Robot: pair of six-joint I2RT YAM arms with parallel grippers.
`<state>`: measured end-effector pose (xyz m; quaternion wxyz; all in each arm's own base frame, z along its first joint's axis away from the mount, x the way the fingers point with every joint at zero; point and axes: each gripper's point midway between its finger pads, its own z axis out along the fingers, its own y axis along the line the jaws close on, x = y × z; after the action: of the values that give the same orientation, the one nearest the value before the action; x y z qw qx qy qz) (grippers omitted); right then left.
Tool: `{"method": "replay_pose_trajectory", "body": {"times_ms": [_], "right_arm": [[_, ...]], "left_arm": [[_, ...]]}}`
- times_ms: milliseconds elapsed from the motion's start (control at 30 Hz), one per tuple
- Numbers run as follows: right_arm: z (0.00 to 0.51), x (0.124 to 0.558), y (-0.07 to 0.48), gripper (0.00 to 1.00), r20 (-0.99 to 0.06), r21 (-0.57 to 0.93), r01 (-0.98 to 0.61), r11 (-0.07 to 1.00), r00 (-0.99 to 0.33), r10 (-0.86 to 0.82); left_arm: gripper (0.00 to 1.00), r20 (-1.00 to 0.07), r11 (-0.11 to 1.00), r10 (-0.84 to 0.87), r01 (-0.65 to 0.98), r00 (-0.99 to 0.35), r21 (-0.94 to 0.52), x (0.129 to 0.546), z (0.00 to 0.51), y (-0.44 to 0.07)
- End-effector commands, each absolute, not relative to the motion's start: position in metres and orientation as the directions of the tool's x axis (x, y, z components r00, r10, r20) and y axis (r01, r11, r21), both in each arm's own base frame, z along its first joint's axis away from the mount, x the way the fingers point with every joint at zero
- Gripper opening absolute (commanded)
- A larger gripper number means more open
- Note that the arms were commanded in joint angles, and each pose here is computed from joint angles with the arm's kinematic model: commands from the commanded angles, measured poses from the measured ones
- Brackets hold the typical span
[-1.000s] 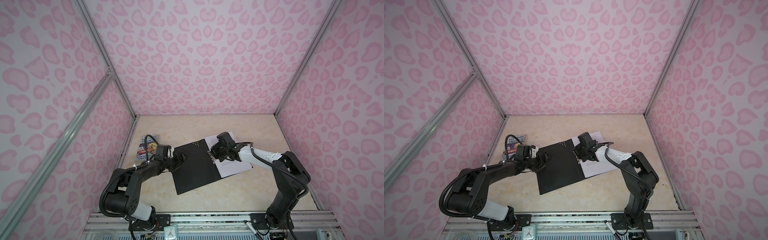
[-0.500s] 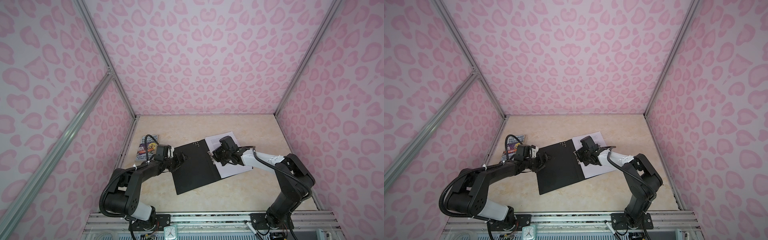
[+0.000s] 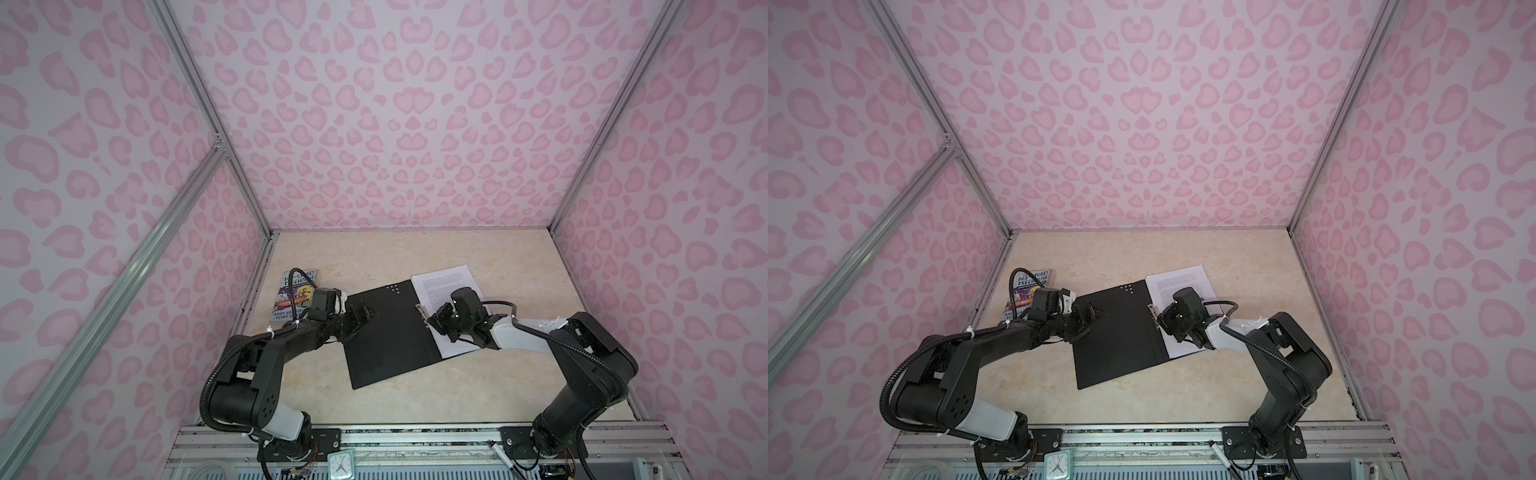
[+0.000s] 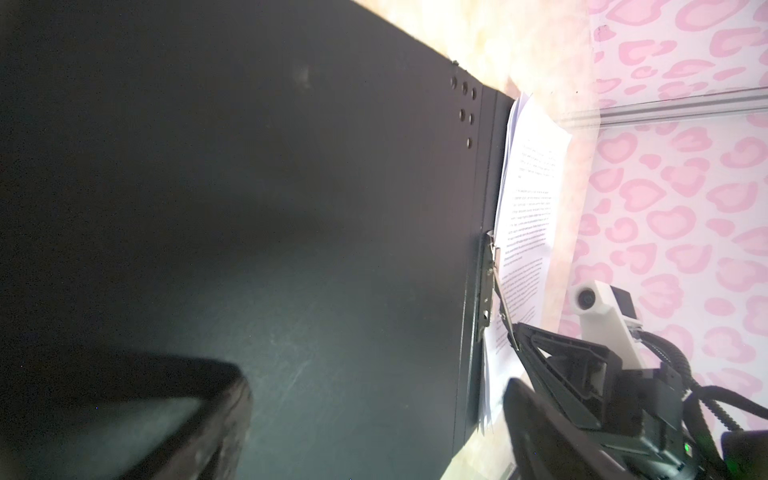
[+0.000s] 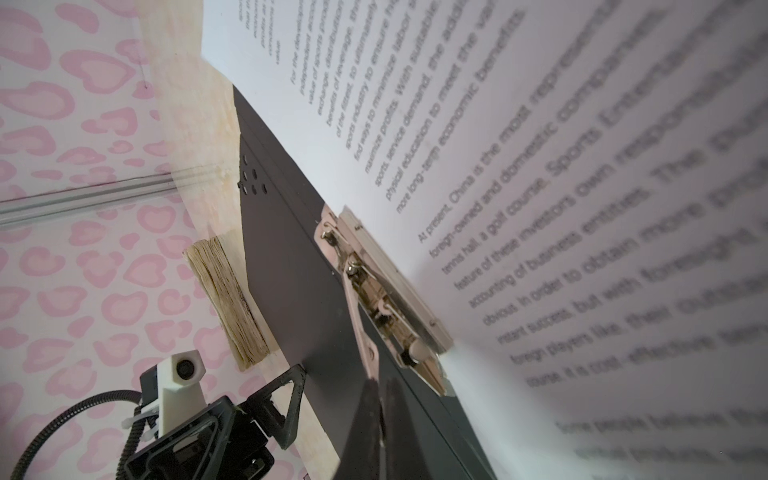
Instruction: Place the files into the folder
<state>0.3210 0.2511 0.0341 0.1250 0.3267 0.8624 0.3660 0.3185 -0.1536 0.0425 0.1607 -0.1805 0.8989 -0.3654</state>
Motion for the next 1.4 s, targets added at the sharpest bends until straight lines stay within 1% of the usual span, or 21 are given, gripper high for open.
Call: {"method": "replay_pose_trajectory", "body": {"times_ms": [0,67,133,267,567,700,900,1000,1167,1333,1367], "right_arm": [[-0.022,0.282,0.195,0.0,-0.054,0.448,0.582,0.678,-0.74,0.671],[-0.028,0.28,0.187,0.0,-0.09,0.416,0.573,0.707,-0.747,0.658],[-0.035,0.276,0.182,0.0,-0.1,0.392,0.567,0.724,-0.756,0.647],[-0.05,0.268,0.177,0.0,-0.097,0.374,0.571,0.731,-0.76,0.643],[-0.058,0.263,0.157,0.0,-0.179,0.312,0.575,0.756,-0.746,0.641],[-0.062,0.259,0.155,0.0,-0.191,0.291,0.574,0.765,-0.749,0.634],[-0.074,0.253,0.156,0.0,-0.182,0.274,0.573,0.772,-0.758,0.627],[-0.067,0.255,0.161,0.0,-0.182,0.293,0.564,0.772,-0.759,0.625],[-0.04,0.262,0.189,0.0,-0.195,0.357,0.509,0.783,-0.779,0.596],[-0.021,0.263,0.201,0.0,-0.18,0.402,0.485,0.777,-0.79,0.586],[-0.019,0.262,0.202,0.08,-0.177,0.403,0.481,0.778,-0.794,0.582]], "left_arm": [[0.96,-0.077,0.73,-0.481,-0.35,-0.873,-0.587,0.294,0.009,-0.131],[0.96,-0.076,0.732,-0.481,-0.353,-0.873,-0.583,0.295,0.008,-0.13],[0.96,-0.073,0.733,-0.48,-0.354,-0.874,-0.58,0.294,0.007,-0.13],[0.96,-0.066,0.732,-0.482,-0.36,-0.874,-0.579,0.294,0.006,-0.13],[0.96,-0.062,0.736,-0.482,-0.365,-0.874,-0.57,0.291,0.003,-0.128],[0.96,-0.059,0.733,-0.481,-0.365,-0.874,-0.574,0.292,0.004,-0.129],[0.96,-0.052,0.729,-0.485,-0.37,-0.873,-0.576,0.292,0.001,-0.129],[0.96,-0.054,0.734,-0.482,-0.369,-0.874,-0.571,0.29,0.001,-0.128],[0.96,-0.054,0.733,-0.482,-0.368,-0.874,-0.572,0.289,0.0,-0.128],[0.96,-0.055,0.72,-0.477,-0.353,-0.877,-0.597,0.294,0.007,-0.133],[0.96,-0.057,0.712,-0.471,-0.341,-0.88,-0.614,0.297,0.012,-0.136]]}}
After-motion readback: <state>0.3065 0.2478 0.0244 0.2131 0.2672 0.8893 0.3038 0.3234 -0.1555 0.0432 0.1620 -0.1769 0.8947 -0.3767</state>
